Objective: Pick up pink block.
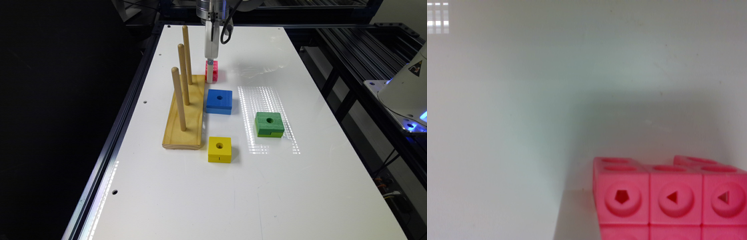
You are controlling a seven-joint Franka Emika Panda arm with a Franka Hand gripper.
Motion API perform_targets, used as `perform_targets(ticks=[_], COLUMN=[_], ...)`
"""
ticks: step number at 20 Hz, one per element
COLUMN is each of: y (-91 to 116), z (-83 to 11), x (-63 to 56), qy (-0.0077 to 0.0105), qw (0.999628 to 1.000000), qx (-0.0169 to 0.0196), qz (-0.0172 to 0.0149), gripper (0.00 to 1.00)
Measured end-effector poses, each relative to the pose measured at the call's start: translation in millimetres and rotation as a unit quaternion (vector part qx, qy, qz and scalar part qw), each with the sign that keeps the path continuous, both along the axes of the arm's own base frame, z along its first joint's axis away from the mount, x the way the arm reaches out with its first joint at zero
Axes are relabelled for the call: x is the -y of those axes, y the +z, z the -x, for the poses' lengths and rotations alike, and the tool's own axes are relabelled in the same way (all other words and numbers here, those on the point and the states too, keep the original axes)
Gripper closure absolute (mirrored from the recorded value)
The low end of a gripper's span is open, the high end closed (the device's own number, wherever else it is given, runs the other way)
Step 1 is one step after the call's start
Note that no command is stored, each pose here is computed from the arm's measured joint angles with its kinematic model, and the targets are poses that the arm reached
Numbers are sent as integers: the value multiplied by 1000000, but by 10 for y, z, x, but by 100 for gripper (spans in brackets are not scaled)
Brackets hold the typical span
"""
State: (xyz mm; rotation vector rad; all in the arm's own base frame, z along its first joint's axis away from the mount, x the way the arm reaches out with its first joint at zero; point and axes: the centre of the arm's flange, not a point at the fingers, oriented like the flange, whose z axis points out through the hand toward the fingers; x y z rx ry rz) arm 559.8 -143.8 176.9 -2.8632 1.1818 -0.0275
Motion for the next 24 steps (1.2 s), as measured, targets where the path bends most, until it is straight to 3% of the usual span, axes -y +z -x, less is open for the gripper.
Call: perform_targets(ticks=[9,15,19,24], y=[200,466,661,885], z=[-21,-21,-23,-6], x=[8,7,7,-1], qy=[612,1869,2581,3535], qw=[999988,999989,999975,999959], qx=[3828,-519,602,-1964], qz=[2855,4363,6516,8148], gripper=[100,100,100,100])
